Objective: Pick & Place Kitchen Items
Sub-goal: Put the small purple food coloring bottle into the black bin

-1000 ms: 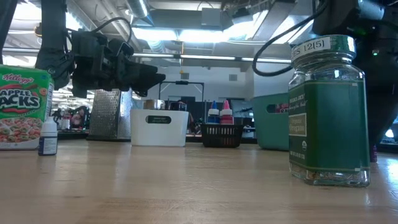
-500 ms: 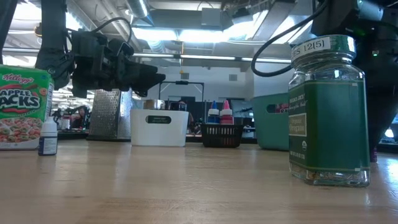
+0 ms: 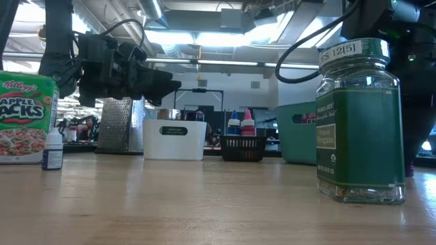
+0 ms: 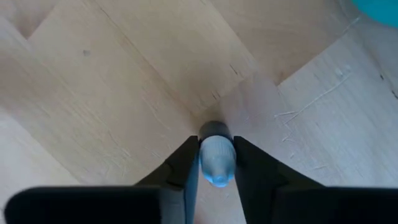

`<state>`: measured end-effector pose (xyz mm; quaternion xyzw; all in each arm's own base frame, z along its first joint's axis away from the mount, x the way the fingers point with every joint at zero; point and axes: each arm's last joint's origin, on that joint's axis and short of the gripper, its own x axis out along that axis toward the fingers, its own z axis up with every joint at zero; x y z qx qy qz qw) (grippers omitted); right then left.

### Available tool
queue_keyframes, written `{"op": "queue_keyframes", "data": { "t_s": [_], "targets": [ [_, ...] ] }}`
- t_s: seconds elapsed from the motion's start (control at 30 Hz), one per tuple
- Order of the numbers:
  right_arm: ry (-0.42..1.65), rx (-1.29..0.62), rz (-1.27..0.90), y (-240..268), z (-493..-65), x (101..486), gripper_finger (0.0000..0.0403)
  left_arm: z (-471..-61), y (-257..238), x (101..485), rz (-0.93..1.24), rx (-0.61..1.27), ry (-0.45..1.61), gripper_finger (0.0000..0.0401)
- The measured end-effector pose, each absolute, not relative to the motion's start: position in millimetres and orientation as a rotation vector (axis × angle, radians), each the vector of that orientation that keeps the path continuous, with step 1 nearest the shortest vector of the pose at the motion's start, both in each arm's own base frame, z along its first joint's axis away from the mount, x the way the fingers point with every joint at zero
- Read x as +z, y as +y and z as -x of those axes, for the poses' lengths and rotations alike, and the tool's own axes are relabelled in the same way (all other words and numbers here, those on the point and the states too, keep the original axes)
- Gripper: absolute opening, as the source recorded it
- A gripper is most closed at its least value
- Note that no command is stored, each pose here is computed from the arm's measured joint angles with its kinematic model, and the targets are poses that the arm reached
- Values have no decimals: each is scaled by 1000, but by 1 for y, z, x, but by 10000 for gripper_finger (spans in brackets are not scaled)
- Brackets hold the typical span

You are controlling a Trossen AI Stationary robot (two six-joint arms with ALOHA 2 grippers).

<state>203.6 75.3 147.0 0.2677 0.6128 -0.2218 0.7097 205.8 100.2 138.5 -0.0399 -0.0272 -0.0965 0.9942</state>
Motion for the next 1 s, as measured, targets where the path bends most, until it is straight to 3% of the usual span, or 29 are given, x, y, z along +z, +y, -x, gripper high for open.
{"op": "queue_keyframes", "data": {
  "t_s": [0.43, 0.73, 1.0],
  "targets": [
    [1362, -479, -565, 76, -206, 152, 82, -206, 100, 138, 87, -193, -54, 196],
    [1344, -367, -479, 84, -226, 194, 81, -206, 100, 138, 87, -193, -54, 196],
    [1241, -127, -378, 86, -251, 239, 81, -206, 100, 138, 87, -194, -54, 196]
  ]
}}
